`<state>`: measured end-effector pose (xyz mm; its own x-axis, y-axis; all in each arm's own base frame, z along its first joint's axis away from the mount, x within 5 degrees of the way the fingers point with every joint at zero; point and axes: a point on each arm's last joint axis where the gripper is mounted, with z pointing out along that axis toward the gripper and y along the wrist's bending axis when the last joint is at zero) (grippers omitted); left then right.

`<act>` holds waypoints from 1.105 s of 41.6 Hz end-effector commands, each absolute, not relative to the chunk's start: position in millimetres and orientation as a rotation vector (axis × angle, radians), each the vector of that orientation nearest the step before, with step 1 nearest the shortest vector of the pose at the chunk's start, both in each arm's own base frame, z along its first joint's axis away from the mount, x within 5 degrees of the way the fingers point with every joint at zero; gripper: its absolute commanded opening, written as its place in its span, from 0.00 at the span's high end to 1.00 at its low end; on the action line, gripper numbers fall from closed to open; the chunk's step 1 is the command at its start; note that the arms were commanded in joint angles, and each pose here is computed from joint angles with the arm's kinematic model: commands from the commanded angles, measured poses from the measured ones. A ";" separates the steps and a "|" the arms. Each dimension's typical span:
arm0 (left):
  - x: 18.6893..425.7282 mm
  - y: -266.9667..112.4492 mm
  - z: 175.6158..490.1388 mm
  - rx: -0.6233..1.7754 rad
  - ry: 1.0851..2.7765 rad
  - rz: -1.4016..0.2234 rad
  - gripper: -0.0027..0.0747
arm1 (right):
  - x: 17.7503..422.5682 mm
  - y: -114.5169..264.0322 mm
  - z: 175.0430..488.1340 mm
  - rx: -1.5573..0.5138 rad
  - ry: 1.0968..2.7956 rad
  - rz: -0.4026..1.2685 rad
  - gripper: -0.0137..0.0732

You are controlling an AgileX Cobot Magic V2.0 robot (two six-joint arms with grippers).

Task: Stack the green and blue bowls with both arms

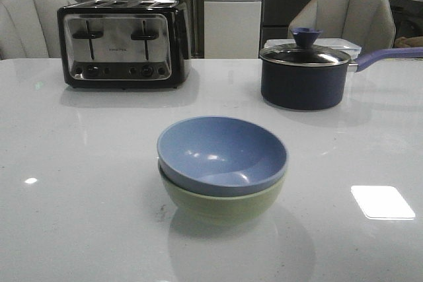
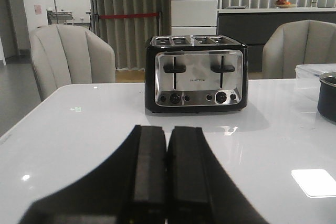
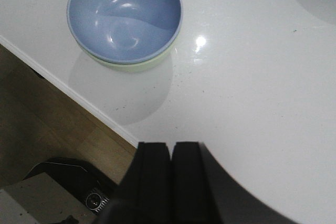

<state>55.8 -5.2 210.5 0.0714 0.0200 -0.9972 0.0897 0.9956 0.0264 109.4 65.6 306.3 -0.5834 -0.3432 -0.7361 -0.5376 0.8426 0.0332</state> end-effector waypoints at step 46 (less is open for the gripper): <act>53.3 -4.0 218.6 0.058 1.394 -0.061 0.84 | 80.1 15.9 305.9 -0.248 1.802 0.080 0.78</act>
<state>55.9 -4.8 210.9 0.0754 0.0190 -0.9970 0.0832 0.9962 0.0252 86.2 25.9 298.9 -0.4149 -0.1644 -0.8949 -0.3075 0.9510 -0.0321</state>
